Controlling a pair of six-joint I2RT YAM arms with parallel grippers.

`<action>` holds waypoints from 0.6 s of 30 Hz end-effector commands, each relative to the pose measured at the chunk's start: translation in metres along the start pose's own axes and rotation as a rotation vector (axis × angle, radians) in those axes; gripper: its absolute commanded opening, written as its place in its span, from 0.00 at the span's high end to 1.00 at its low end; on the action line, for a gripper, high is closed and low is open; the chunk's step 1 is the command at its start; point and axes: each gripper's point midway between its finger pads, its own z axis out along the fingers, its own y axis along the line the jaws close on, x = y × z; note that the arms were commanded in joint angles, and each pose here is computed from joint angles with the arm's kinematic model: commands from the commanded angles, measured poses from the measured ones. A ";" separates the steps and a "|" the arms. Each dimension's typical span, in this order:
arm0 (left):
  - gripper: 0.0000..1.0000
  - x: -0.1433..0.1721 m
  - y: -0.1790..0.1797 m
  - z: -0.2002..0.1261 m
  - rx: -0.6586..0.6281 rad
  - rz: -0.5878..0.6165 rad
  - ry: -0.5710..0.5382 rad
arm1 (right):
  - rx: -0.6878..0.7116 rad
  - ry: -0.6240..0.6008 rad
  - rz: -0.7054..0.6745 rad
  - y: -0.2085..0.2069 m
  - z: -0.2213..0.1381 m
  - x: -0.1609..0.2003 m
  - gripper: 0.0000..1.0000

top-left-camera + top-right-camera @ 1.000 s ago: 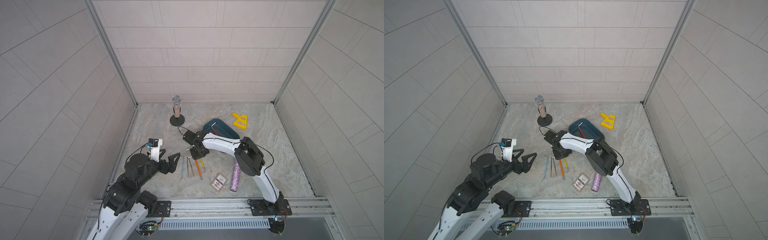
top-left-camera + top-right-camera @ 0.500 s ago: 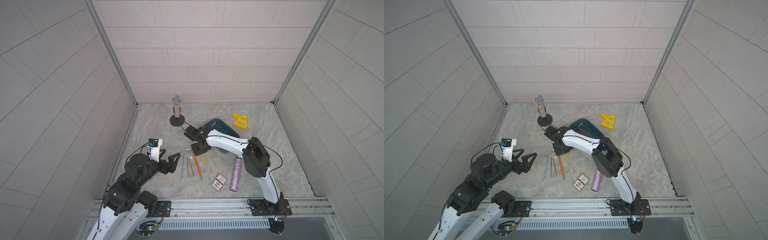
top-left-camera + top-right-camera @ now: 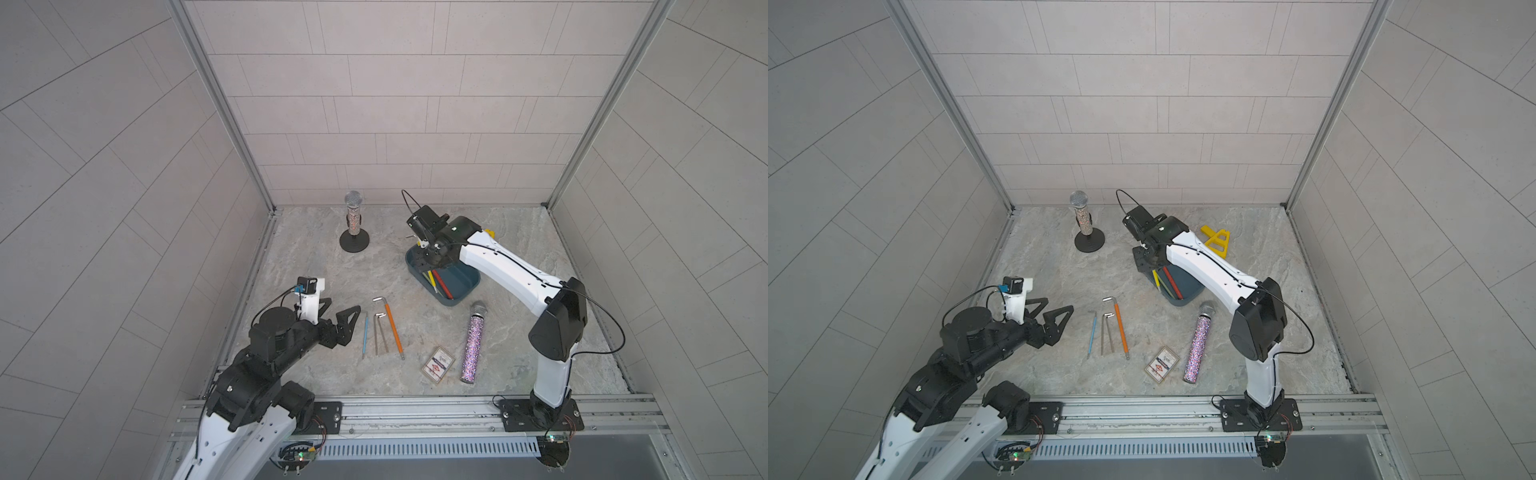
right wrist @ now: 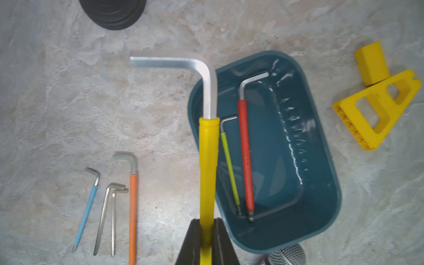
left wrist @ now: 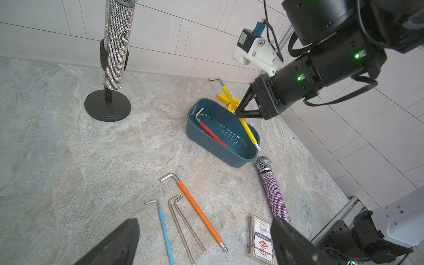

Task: Put the hex key on the desktop into the storage box
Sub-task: Place the Allen key in the storage box.

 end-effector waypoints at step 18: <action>0.03 -0.003 0.001 0.003 -0.002 0.005 -0.015 | 0.052 0.150 -0.096 -0.076 0.066 0.000 1.00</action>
